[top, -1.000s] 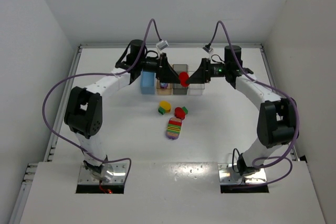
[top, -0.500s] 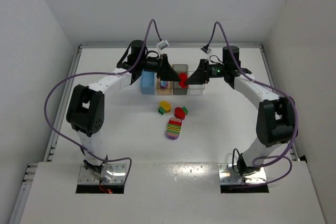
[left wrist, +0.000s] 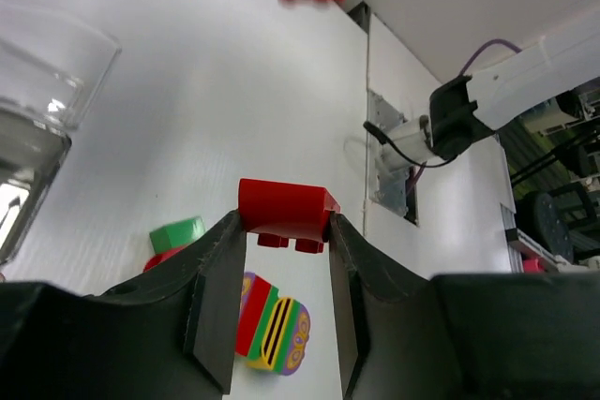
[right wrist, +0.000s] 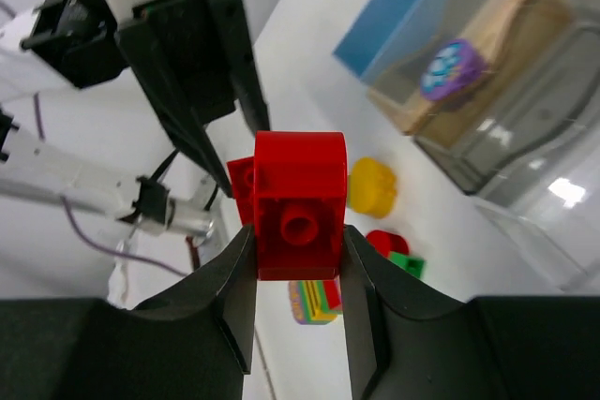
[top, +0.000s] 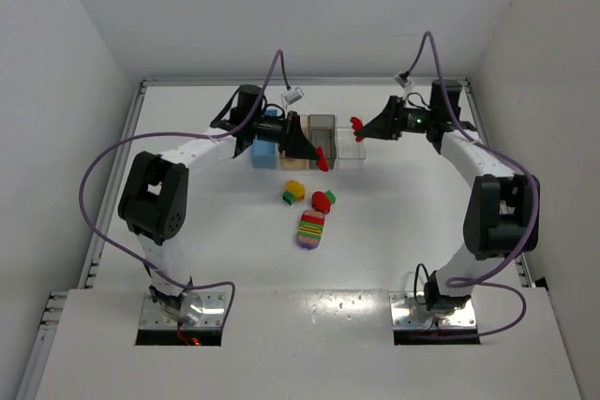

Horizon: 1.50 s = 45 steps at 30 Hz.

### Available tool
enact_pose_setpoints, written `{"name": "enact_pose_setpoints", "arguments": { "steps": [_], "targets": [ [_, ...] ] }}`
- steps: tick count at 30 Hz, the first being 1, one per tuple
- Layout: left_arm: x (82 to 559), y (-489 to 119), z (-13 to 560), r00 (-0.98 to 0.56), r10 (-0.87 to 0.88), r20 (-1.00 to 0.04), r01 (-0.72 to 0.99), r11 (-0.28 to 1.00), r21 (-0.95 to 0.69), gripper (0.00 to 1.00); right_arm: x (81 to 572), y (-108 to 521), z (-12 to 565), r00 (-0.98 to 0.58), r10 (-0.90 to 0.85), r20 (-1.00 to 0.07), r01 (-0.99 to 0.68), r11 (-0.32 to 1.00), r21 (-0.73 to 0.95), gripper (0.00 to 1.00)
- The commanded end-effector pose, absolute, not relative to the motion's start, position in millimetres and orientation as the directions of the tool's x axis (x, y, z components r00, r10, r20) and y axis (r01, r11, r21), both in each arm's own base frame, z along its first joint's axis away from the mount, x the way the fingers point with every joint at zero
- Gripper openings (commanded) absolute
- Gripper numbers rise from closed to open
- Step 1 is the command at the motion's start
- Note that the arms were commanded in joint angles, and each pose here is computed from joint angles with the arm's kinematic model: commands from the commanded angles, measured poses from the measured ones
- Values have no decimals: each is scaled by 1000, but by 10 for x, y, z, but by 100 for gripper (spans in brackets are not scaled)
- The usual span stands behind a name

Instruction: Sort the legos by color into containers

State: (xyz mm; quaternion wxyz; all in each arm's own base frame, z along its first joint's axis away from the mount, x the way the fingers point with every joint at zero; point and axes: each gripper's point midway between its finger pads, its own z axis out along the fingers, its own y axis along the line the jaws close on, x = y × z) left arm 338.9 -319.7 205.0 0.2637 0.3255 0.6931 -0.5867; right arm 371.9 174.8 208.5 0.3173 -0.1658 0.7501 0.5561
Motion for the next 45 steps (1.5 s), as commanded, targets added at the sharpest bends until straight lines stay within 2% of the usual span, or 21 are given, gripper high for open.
{"name": "enact_pose_setpoints", "arguments": {
  "steps": [1, 2, 5, 6, 8, 9, 12, 19, 40, 42, 43, 45],
  "targets": [
    [3398, -3127, 2104, -581, 147, -800, 813, 137, -565, 2, 3816, 1530, 2351, -646, 126, -753, -670, 378, 639, 0],
    [3402, -3127, 2101, -574, 149, -805, 819, 136, -558, 2, 3816, 1530, 2351, -646, 126, -753, -670, 378, 639, 0],
    [3677, -3146, 2109, -511, 132, -850, 844, 265, -466, 2, 3805, 1454, 2268, -644, 128, -754, -650, 427, 628, 0],
    [3898, -3094, 2088, -482, 118, -868, 831, 375, -410, 3, 3780, 1446, 2239, -646, 125, -753, -645, 437, 626, 0],
    [4050, -3152, 2194, -414, 124, -902, 836, 442, -324, 5, 3793, 1417, 2211, -639, 120, -760, -637, 470, 610, 0],
    [4196, -3133, 2143, -408, 132, -904, 808, 512, -290, 6, 3794, 1417, 2211, -639, 120, -760, -637, 471, 610, 0],
    [4444, -3167, 2007, -414, 165, -895, 758, 607, -239, 8, 3787, 1391, 2155, -641, 115, -759, -624, 497, 602, 0],
    [4529, -3356, 1748, -406, 219, -887, 751, 633, -187, 8, 3805, 1369, 2177, -625, 106, -774, -629, 518, 579, 0],
    [4735, -3274, 1355, -462, 240, -854, 679, 716, -165, 8, 3891, 1348, 2132, -620, 86, -780, -635, 529, 562, 0],
    [4737, -3275, 1296, -469, 245, -848, 677, 717, -168, 21, 3891, 1348, 2131, -620, 86, -780, -635, 529, 563, 0],
    [4737, -3275, 1296, -470, 245, -848, 677, 717, -168, 37, 3891, 1348, 2131, -620, 86, -780, -635, 529, 563, 0],
    [4714, -3297, 1301, -470, 245, -848, 687, 705, -177, 49, 3914, 1337, 2088, -621, 82, -780, -632, 537, 559, 0]
  ]
}}
